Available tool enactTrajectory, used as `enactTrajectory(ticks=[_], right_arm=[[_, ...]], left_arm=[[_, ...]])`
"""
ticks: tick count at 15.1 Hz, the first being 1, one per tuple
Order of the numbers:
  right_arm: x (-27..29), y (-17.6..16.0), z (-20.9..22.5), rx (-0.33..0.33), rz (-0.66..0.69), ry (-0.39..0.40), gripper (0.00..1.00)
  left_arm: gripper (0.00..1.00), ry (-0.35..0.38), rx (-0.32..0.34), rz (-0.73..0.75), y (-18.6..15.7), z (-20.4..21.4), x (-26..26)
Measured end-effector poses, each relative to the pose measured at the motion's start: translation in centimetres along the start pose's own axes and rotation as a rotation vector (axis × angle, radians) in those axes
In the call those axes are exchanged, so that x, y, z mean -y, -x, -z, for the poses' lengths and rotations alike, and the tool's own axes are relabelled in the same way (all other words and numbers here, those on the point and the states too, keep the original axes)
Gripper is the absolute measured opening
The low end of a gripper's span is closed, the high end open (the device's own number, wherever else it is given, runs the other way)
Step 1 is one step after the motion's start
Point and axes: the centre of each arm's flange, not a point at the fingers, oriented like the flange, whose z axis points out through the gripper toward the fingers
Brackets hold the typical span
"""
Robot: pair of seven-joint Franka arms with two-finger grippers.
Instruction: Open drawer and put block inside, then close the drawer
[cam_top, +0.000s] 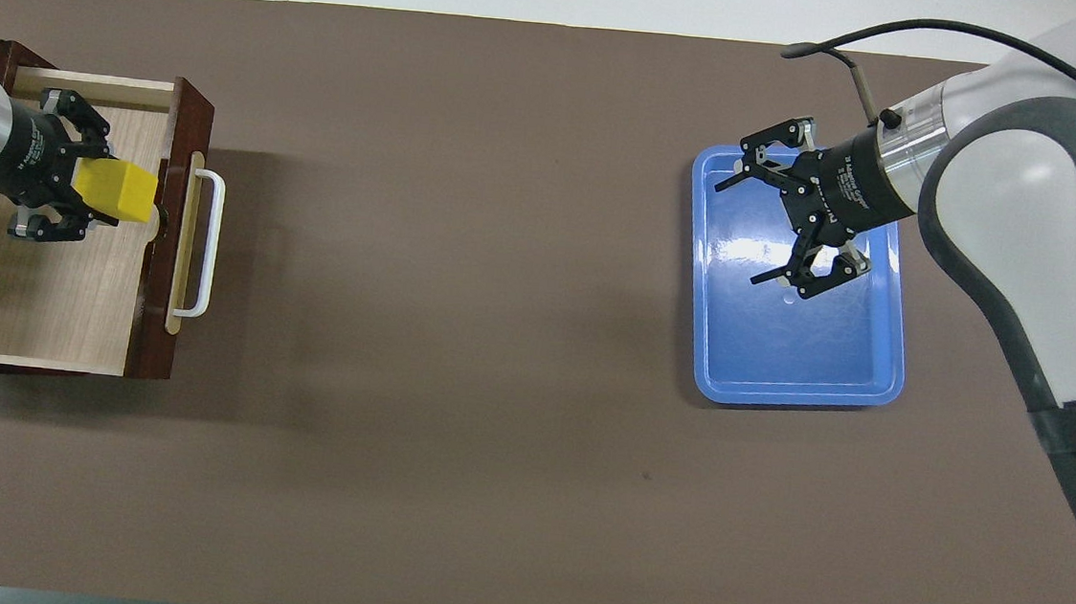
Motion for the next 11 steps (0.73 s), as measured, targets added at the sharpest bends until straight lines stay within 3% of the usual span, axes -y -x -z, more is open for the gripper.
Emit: enactTrajectory(ticks=[3, 11], right_arm=[[-1.6, -0.8, 1.9, -0.07, 0.181, 0.078, 1.0], [-6.6, -2.4, 8.7, -0.234, 0.737, 0.281, 1.0]], left_arm=[[0.55, 0.003, -0.001, 0.013, -2.7, -0.6, 0.6], [0.55, -0.018, -0.002, 0.037, -3.8, -5.4, 3.0]])
